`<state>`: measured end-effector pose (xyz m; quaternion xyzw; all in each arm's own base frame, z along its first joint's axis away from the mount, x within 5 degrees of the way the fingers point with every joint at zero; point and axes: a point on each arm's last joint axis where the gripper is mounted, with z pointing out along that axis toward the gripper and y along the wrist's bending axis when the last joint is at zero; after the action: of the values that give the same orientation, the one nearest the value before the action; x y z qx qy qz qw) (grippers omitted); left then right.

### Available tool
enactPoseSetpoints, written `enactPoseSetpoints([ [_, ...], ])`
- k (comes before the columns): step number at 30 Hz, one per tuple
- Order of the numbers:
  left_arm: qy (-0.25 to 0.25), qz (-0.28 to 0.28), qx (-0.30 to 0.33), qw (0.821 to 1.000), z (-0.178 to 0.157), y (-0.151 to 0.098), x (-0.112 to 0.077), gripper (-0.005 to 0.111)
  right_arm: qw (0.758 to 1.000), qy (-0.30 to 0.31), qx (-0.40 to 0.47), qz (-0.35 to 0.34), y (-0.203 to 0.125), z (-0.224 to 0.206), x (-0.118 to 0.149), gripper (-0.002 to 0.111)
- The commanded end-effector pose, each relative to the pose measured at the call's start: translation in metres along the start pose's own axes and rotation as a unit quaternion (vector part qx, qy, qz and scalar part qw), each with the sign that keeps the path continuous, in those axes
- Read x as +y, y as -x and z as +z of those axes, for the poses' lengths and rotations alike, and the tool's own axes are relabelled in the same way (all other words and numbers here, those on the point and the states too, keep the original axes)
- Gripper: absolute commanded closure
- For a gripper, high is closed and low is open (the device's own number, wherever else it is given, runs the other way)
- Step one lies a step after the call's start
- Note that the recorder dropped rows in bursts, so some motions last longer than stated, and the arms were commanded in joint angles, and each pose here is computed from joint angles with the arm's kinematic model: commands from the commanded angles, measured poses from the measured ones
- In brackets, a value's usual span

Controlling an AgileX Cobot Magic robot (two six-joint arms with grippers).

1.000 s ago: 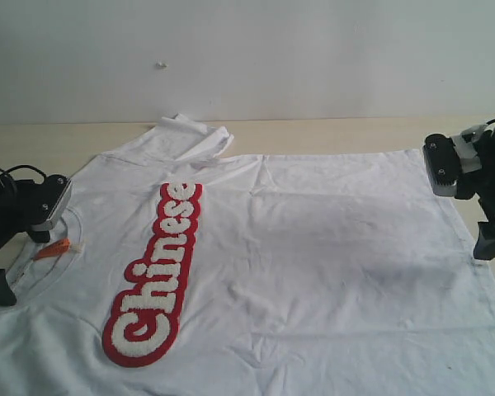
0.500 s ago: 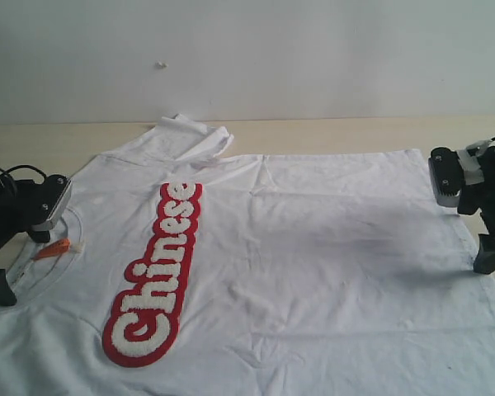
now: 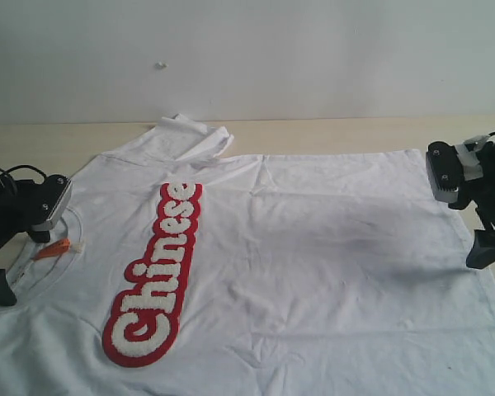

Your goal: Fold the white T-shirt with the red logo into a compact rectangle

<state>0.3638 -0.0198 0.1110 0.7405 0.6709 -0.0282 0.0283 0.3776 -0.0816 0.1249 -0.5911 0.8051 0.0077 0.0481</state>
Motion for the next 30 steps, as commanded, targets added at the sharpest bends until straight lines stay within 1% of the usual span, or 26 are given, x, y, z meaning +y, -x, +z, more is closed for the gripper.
enactPoseSetpoints([
  [1, 0.004, 0.011, 0.018, 1.0, 0.011, -0.006, 0.001, 0.002, 1.0, 0.006, -0.001, -0.006, 0.0, 0.004, -0.001, 0.003],
  [7, 0.004, 0.012, 0.018, 1.0, 0.011, -0.006, 0.001, 0.002, 0.999, 0.017, 0.027, -0.007, -0.006, 0.006, 0.001, 0.003],
  [12, 0.004, 0.012, 0.018, 1.0, 0.011, -0.006, 0.001, 0.002, 0.999, 0.02, 0.025, -0.006, -0.005, 0.007, 0.001, 0.003],
  [16, 0.004, 0.012, 0.018, 1.0, 0.011, -0.006, 0.001, 0.002, 1.0, 0.011, 0.027, -0.011, -0.003, 0.002, 0.001, 0.003],
  [20, 0.004, 0.012, 0.018, 1.0, 0.011, -0.006, 0.001, 0.002, 0.999, -0.016, 0.022, -0.02, 0.005, -0.011, -0.001, 0.003],
  [22, 0.004, 0.012, 0.018, 1.0, 0.011, -0.006, 0.001, 0.002, 0.999, -0.017, 0.021, -0.026, 0.01, -0.012, 0.0, 0.003],
  [26, 0.004, 0.012, 0.018, 1.0, 0.011, -0.006, 0.001, 0.002, 0.999, -0.003, 0.025, -0.039, 0.018, -0.006, 0.002, 0.003],
  [30, 0.004, 0.012, 0.018, 1.0, 0.011, -0.006, 0.001, 0.002, 0.998, 0.028, 0.04, -0.033, 0.014, 0.004, 0.005, 0.003],
])
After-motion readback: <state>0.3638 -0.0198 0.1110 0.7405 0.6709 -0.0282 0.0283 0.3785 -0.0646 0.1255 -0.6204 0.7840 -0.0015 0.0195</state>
